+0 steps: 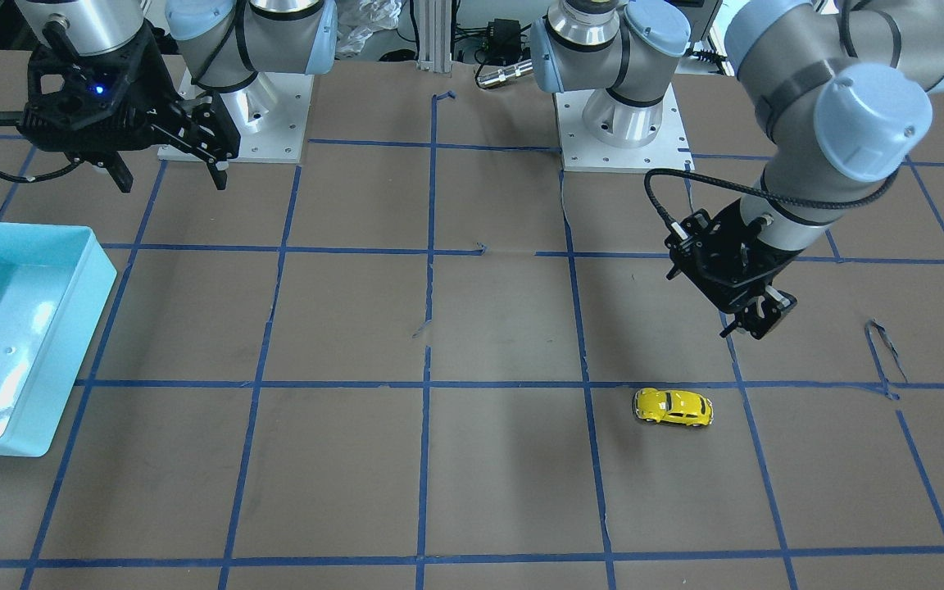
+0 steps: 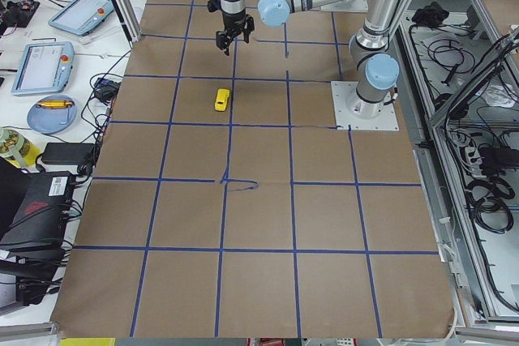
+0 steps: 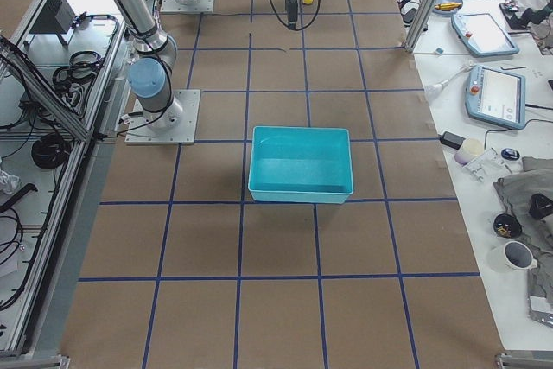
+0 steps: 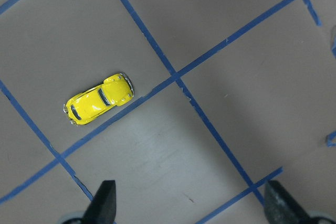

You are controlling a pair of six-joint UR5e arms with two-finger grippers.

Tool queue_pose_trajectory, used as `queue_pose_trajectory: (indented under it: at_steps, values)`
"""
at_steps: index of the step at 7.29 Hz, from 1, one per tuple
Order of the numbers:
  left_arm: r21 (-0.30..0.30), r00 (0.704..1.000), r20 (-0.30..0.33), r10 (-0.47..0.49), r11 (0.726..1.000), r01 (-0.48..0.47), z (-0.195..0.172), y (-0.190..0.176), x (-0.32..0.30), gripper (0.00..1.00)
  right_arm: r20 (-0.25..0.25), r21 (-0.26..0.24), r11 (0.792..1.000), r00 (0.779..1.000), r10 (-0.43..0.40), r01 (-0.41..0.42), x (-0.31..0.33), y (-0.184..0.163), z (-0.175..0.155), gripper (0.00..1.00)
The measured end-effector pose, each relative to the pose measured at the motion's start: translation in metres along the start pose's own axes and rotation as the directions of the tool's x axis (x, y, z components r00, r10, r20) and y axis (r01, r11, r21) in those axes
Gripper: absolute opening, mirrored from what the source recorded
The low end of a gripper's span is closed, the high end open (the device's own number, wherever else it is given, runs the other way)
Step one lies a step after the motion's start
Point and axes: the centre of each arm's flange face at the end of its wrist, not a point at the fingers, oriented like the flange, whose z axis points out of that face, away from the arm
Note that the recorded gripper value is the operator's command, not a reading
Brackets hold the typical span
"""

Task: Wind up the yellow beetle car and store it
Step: 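Lower the left gripper over the yellow beetle car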

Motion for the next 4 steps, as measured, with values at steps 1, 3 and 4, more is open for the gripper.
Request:
queue_pose_trajectory:
  at_steps: [1, 3, 4]
  values:
    - [-0.002, 0.983, -0.032, 0.181, 0.984, -0.181, 0.027, 0.007, -0.017, 1.00, -0.001, 0.010, 1.000, 1.000, 0.001, -0.001, 0.000, -0.001, -0.001, 1.00]
    - [0.008, 0.882, -0.024, 0.471, 0.882, -0.471, 0.075, 0.006, -0.052, 0.99, 0.000, 0.018, 1.000, 1.000, 0.001, -0.001, 0.000, -0.002, -0.001, 1.00]
    - [0.007, 0.820, -0.014, 0.572, 0.821, -0.571, 0.094, 0.003, -0.063, 1.00, 0.004, 0.019, 1.000, 1.000, 0.000, 0.000, -0.001, -0.003, -0.001, 1.00]
